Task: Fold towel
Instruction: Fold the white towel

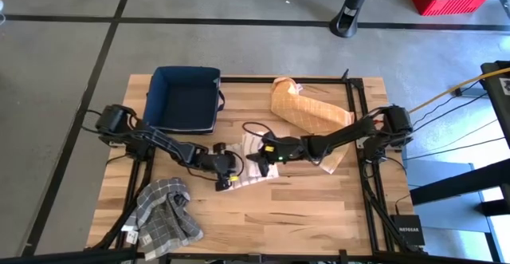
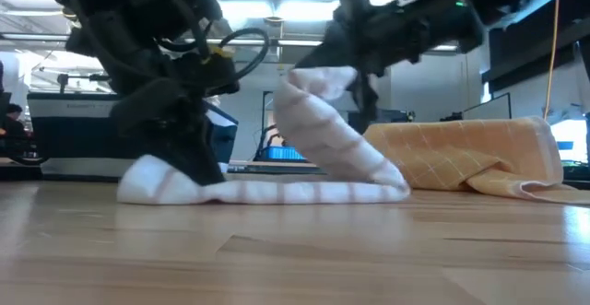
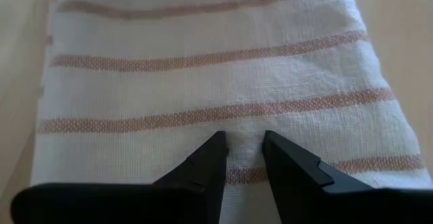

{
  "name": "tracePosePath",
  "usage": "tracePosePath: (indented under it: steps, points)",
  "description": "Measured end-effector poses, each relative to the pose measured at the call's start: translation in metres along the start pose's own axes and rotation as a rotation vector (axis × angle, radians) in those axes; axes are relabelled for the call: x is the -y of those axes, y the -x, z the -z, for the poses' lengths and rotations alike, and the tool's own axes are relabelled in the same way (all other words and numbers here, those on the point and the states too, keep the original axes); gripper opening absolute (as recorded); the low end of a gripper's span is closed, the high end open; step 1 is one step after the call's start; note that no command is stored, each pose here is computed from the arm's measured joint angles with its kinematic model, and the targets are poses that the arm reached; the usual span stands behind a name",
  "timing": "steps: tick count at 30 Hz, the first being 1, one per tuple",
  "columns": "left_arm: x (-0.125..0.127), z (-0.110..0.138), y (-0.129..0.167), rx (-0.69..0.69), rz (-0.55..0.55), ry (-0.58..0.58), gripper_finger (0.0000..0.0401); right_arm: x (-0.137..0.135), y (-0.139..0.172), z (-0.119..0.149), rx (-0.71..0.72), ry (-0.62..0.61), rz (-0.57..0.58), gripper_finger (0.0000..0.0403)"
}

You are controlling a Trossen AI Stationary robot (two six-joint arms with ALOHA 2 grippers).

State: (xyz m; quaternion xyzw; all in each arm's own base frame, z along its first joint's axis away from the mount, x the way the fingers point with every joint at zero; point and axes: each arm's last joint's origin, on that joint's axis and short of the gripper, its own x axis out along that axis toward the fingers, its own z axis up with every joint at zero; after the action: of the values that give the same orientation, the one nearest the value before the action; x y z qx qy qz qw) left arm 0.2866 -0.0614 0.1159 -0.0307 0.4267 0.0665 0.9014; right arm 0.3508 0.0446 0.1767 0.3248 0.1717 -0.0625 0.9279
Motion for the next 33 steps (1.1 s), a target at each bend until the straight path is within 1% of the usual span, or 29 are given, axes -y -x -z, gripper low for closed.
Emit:
tracePosePath:
  steps: [4, 7, 9, 12, 14, 18, 21, 23, 28, 33]
  points:
    - [0.000, -0.001, -0.002, 0.011, 0.003, -0.030, 0.0095, -0.008, -0.017, -0.005, -0.026, 0.028, 0.002, 0.0011]
    - [0.001, -0.002, 0.001, 0.003, 0.006, -0.021, 0.0095, -0.009, -0.024, -0.004, -0.069, 0.045, 0.022, 0.0012]
    - [0.004, -0.008, 0.009, -0.006, 0.011, -0.021, 0.0095, -0.009, -0.027, -0.003, -0.088, 0.053, 0.024, 0.0012]
    - [0.008, -0.025, 0.031, -0.011, 0.019, -0.026, 0.0095, -0.008, -0.027, -0.002, -0.093, 0.053, 0.025, 0.0012]
    - [0.009, -0.027, 0.045, -0.049, 0.015, -0.002, 0.0095, -0.008, -0.027, -0.001, -0.095, 0.053, 0.027, 0.0012]
    - [0.014, -0.012, 0.061, -0.135, -0.004, 0.058, 0.0095, -0.008, -0.028, -0.001, -0.097, 0.041, 0.021, 0.0012]
    - [0.016, 0.011, 0.055, -0.179, -0.036, 0.042, 0.0095, -0.008, -0.029, -0.001, -0.092, 0.029, 0.018, 0.0012]
    - [0.015, 0.021, 0.048, -0.169, -0.049, 0.041, 0.0095, -0.006, -0.033, 0.002, -0.083, 0.014, 0.005, 0.0012]
    - [0.013, 0.027, 0.037, -0.147, -0.065, 0.092, 0.0095, 0.001, -0.046, 0.014, -0.081, -0.050, -0.026, 0.0012]
    - [0.013, 0.027, 0.036, -0.150, -0.065, 0.090, 0.0095, 0.003, -0.057, 0.019, -0.093, -0.054, -0.019, 0.0012]
